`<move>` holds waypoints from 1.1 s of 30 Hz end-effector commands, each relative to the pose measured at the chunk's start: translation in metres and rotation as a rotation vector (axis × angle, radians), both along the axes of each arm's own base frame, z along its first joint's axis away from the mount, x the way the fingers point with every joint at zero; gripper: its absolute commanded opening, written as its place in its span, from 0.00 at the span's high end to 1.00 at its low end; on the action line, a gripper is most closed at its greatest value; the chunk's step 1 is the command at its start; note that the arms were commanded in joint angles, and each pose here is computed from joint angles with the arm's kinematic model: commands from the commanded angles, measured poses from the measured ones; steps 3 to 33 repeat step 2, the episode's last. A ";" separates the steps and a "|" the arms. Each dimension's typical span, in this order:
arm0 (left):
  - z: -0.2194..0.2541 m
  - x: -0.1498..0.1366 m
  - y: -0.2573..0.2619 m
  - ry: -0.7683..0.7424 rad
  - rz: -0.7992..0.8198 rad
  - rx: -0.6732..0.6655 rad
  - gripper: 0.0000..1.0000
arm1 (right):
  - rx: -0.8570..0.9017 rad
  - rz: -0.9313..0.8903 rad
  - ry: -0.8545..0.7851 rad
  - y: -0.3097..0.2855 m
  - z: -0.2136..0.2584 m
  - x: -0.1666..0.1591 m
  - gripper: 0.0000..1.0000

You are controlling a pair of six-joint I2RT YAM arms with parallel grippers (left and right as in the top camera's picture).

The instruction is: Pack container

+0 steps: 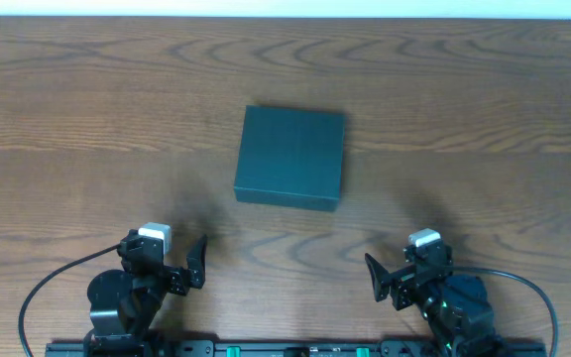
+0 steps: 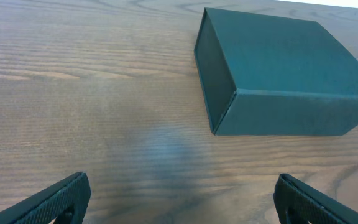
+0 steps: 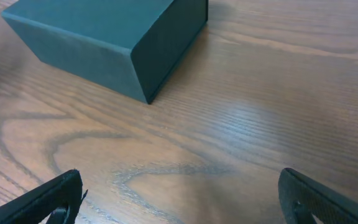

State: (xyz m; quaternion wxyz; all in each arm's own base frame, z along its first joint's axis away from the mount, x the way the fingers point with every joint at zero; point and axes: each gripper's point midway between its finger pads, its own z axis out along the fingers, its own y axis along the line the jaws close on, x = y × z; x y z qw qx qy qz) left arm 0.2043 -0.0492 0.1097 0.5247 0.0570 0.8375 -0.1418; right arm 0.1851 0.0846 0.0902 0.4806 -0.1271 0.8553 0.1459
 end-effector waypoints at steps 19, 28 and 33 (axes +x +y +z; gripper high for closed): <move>-0.005 0.000 -0.001 0.008 -0.004 -0.012 0.05 | 0.001 -0.018 -0.006 -0.003 0.000 0.001 0.01; -0.005 0.000 -0.001 0.008 -0.004 -0.012 0.05 | 0.001 -0.018 -0.006 -0.003 0.000 0.001 0.01; -0.005 0.000 -0.001 0.008 -0.004 -0.012 0.05 | 0.001 -0.018 -0.006 -0.003 0.000 0.001 0.01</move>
